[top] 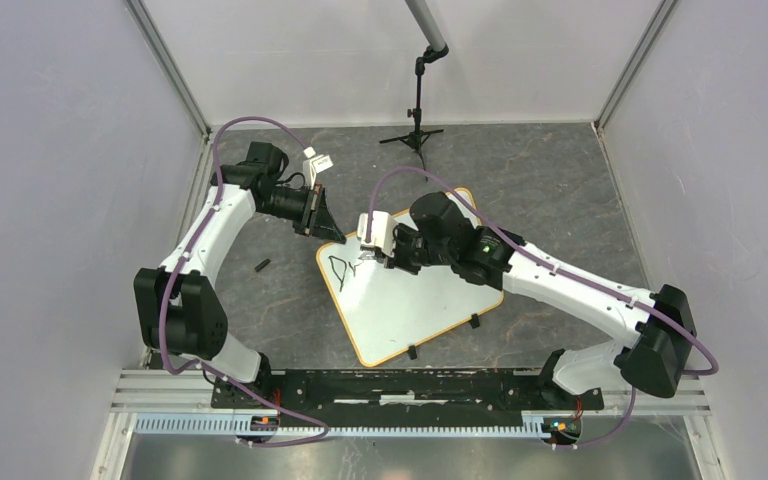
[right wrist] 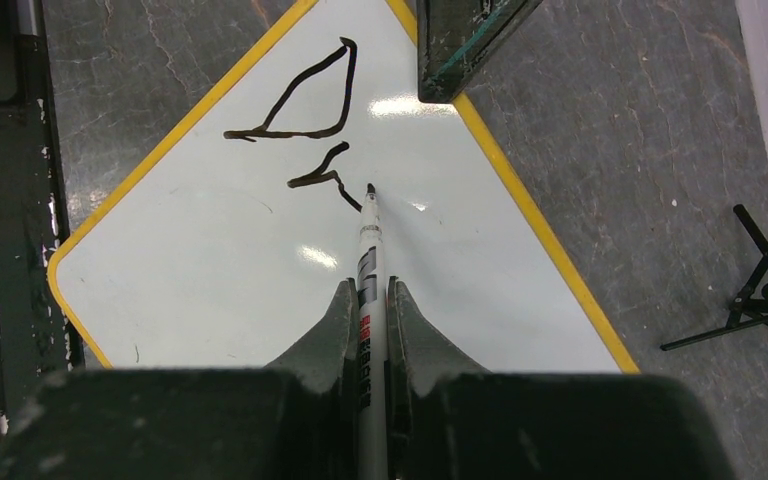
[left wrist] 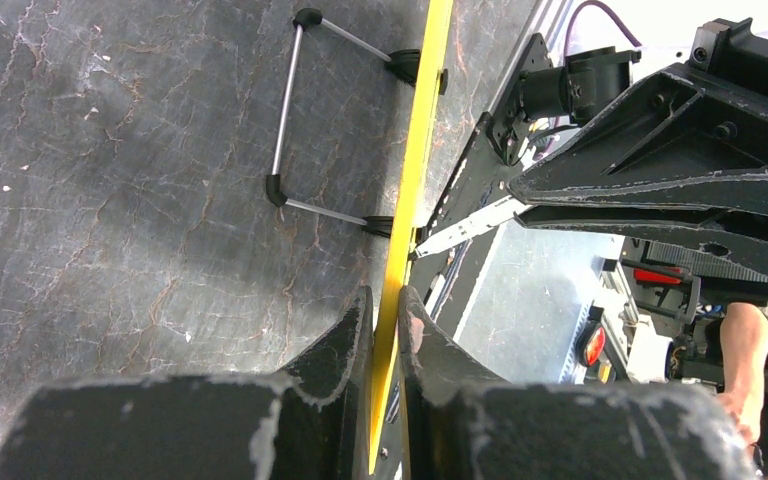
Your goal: Write a sentence on the whiteboard
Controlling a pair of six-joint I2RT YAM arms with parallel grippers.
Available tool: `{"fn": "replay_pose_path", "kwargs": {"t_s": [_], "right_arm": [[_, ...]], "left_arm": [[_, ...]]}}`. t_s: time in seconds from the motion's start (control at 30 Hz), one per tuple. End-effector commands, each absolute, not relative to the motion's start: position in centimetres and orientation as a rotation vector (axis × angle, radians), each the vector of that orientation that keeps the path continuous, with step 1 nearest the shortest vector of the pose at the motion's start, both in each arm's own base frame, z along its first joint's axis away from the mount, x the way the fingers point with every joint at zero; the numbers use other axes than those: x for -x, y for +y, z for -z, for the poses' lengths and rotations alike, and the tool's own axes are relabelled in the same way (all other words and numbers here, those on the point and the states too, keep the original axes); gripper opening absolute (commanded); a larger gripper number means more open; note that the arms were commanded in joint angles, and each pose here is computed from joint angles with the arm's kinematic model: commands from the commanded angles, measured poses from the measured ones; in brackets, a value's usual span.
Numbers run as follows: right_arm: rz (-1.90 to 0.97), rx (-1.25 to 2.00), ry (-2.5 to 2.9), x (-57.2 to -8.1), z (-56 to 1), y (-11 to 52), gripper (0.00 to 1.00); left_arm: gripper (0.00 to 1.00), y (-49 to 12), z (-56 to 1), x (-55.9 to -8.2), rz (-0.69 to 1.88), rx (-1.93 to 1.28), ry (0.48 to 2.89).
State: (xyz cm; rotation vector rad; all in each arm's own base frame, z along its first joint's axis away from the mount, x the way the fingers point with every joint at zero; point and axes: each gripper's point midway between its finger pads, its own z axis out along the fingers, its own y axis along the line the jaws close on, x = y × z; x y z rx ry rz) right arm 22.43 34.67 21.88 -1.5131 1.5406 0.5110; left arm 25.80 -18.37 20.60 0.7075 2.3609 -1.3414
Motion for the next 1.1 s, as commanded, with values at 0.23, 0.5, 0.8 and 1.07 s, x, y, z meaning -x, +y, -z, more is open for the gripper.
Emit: {"fn": "replay_pose_path", "kwargs": {"t_s": [0.23, 0.5, 0.8, 1.07], "right_arm": [[-0.520, 1.548, 1.552, -21.2, -20.3, 34.6, 0.00], [-0.481, 1.544, 1.560, -21.1, -20.2, 33.4, 0.00], [-0.448, 1.505, 1.530, -21.9, -22.7, 33.0, 0.00], [-0.463, 1.460, 1.500, -22.3, -25.0, 33.2, 0.00]], "left_arm": [[0.02, -18.5, -21.0, -26.2, 1.299, -0.763, 2.323], [0.02, -18.4, -21.0, -26.2, 1.293, -0.764, 2.323], [0.02, -18.5, -21.1, -26.2, 1.300, -0.760, 2.324], [0.02, -18.5, -21.1, -26.1, 1.297, -0.764, 2.322]]}}
